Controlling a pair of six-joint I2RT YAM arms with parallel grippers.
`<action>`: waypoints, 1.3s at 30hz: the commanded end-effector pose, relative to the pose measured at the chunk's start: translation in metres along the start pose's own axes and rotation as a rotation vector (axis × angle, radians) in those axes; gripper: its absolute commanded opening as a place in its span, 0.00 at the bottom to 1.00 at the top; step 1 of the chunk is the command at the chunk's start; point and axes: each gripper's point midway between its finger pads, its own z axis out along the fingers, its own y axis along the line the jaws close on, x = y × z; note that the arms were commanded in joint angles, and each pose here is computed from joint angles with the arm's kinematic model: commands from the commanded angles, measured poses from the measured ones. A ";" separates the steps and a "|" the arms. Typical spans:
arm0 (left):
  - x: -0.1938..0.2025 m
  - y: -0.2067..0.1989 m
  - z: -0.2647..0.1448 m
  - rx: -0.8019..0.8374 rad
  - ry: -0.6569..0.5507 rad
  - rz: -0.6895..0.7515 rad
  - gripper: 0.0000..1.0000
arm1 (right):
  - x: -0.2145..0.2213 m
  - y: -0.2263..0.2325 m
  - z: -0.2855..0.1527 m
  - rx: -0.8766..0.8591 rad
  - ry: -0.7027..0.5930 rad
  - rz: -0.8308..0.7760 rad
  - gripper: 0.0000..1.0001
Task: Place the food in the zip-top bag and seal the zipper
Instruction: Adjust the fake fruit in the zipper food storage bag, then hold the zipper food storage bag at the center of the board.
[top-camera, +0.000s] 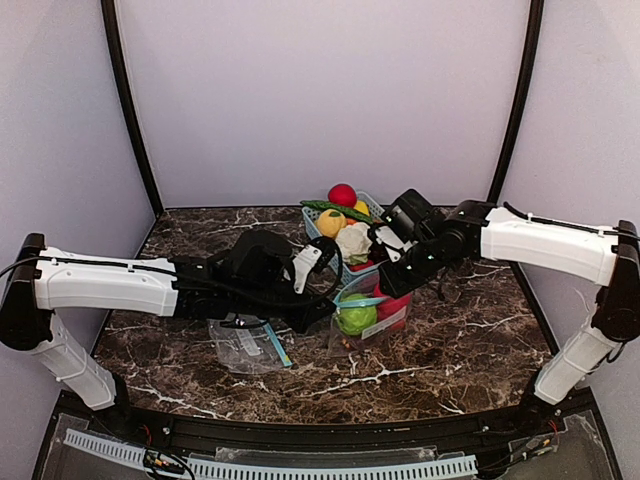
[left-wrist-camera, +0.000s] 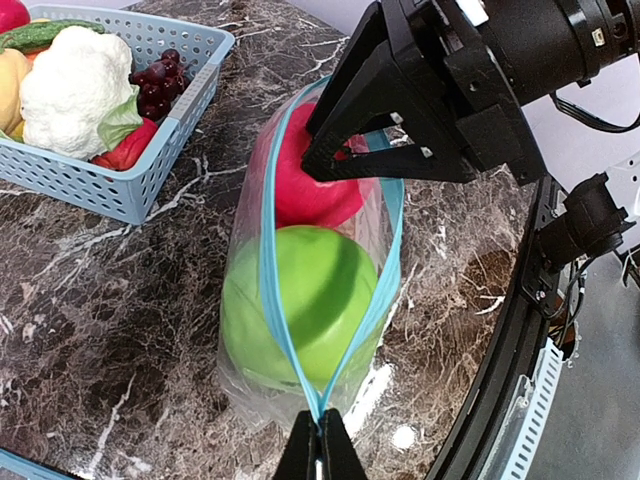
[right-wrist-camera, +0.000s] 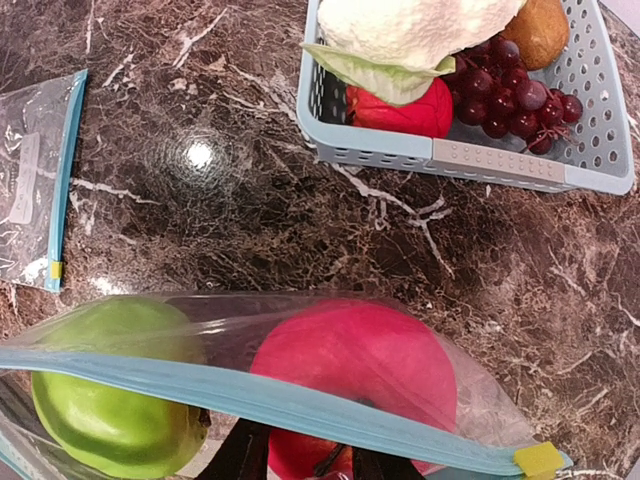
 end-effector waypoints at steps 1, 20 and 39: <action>-0.015 -0.001 -0.017 -0.011 -0.043 0.022 0.01 | 0.008 -0.019 -0.004 0.081 0.044 0.001 0.27; -0.003 0.009 -0.043 0.066 -0.010 0.041 0.01 | -0.020 -0.033 -0.080 -0.213 -0.320 0.128 0.62; 0.018 0.032 -0.059 0.050 0.007 -0.007 0.01 | 0.002 -0.014 -0.032 -0.585 -0.543 0.127 0.58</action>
